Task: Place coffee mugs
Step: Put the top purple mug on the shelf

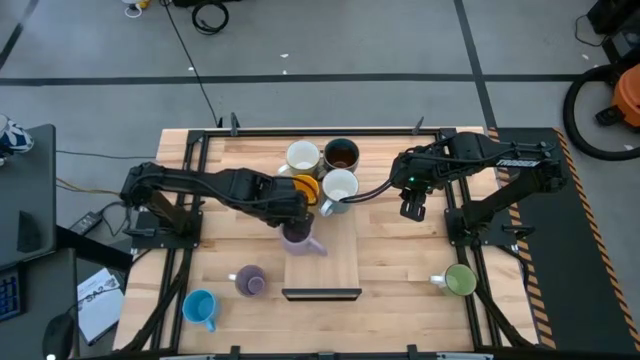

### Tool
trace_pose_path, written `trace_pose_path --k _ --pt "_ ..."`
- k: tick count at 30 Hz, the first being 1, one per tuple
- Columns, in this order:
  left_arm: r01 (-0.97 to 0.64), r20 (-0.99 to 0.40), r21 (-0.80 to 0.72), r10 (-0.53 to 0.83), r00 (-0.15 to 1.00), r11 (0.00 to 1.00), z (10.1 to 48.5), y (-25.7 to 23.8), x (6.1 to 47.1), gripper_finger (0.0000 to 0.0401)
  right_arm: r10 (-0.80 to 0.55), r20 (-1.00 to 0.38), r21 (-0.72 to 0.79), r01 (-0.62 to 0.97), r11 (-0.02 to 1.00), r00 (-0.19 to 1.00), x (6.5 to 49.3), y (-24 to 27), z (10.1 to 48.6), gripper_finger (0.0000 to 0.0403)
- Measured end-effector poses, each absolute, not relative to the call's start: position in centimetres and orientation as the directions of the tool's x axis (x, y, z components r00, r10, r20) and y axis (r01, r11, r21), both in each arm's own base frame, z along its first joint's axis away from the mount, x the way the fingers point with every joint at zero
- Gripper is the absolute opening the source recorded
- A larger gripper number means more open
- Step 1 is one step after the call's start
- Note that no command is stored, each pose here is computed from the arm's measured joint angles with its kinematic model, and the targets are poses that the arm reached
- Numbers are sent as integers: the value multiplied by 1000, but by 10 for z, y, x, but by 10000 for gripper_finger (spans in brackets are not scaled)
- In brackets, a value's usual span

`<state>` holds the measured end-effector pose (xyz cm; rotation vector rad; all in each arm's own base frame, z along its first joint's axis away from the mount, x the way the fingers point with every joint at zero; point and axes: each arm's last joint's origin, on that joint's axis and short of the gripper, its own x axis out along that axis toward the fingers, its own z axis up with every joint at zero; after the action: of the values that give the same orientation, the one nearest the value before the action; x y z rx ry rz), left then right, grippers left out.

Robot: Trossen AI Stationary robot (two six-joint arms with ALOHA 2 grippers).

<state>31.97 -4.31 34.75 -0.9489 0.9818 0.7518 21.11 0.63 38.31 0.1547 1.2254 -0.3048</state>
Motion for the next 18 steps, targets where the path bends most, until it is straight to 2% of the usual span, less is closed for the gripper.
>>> trace_pose_path --k 8,15,18 --pt "-847 -906 -332 110 409 415 366 -42 300 167 -147 -941 -48 312 949 304 211 6 383 134" --pt "-802 -884 -347 116 454 487 376 -53 289 167 -147 -941 -47 312 949 306 211 6 383 134" --pt "-761 -884 -342 86 460 551 379 -61 284 167 -147 -941 -47 312 949 305 211 6 383 134"
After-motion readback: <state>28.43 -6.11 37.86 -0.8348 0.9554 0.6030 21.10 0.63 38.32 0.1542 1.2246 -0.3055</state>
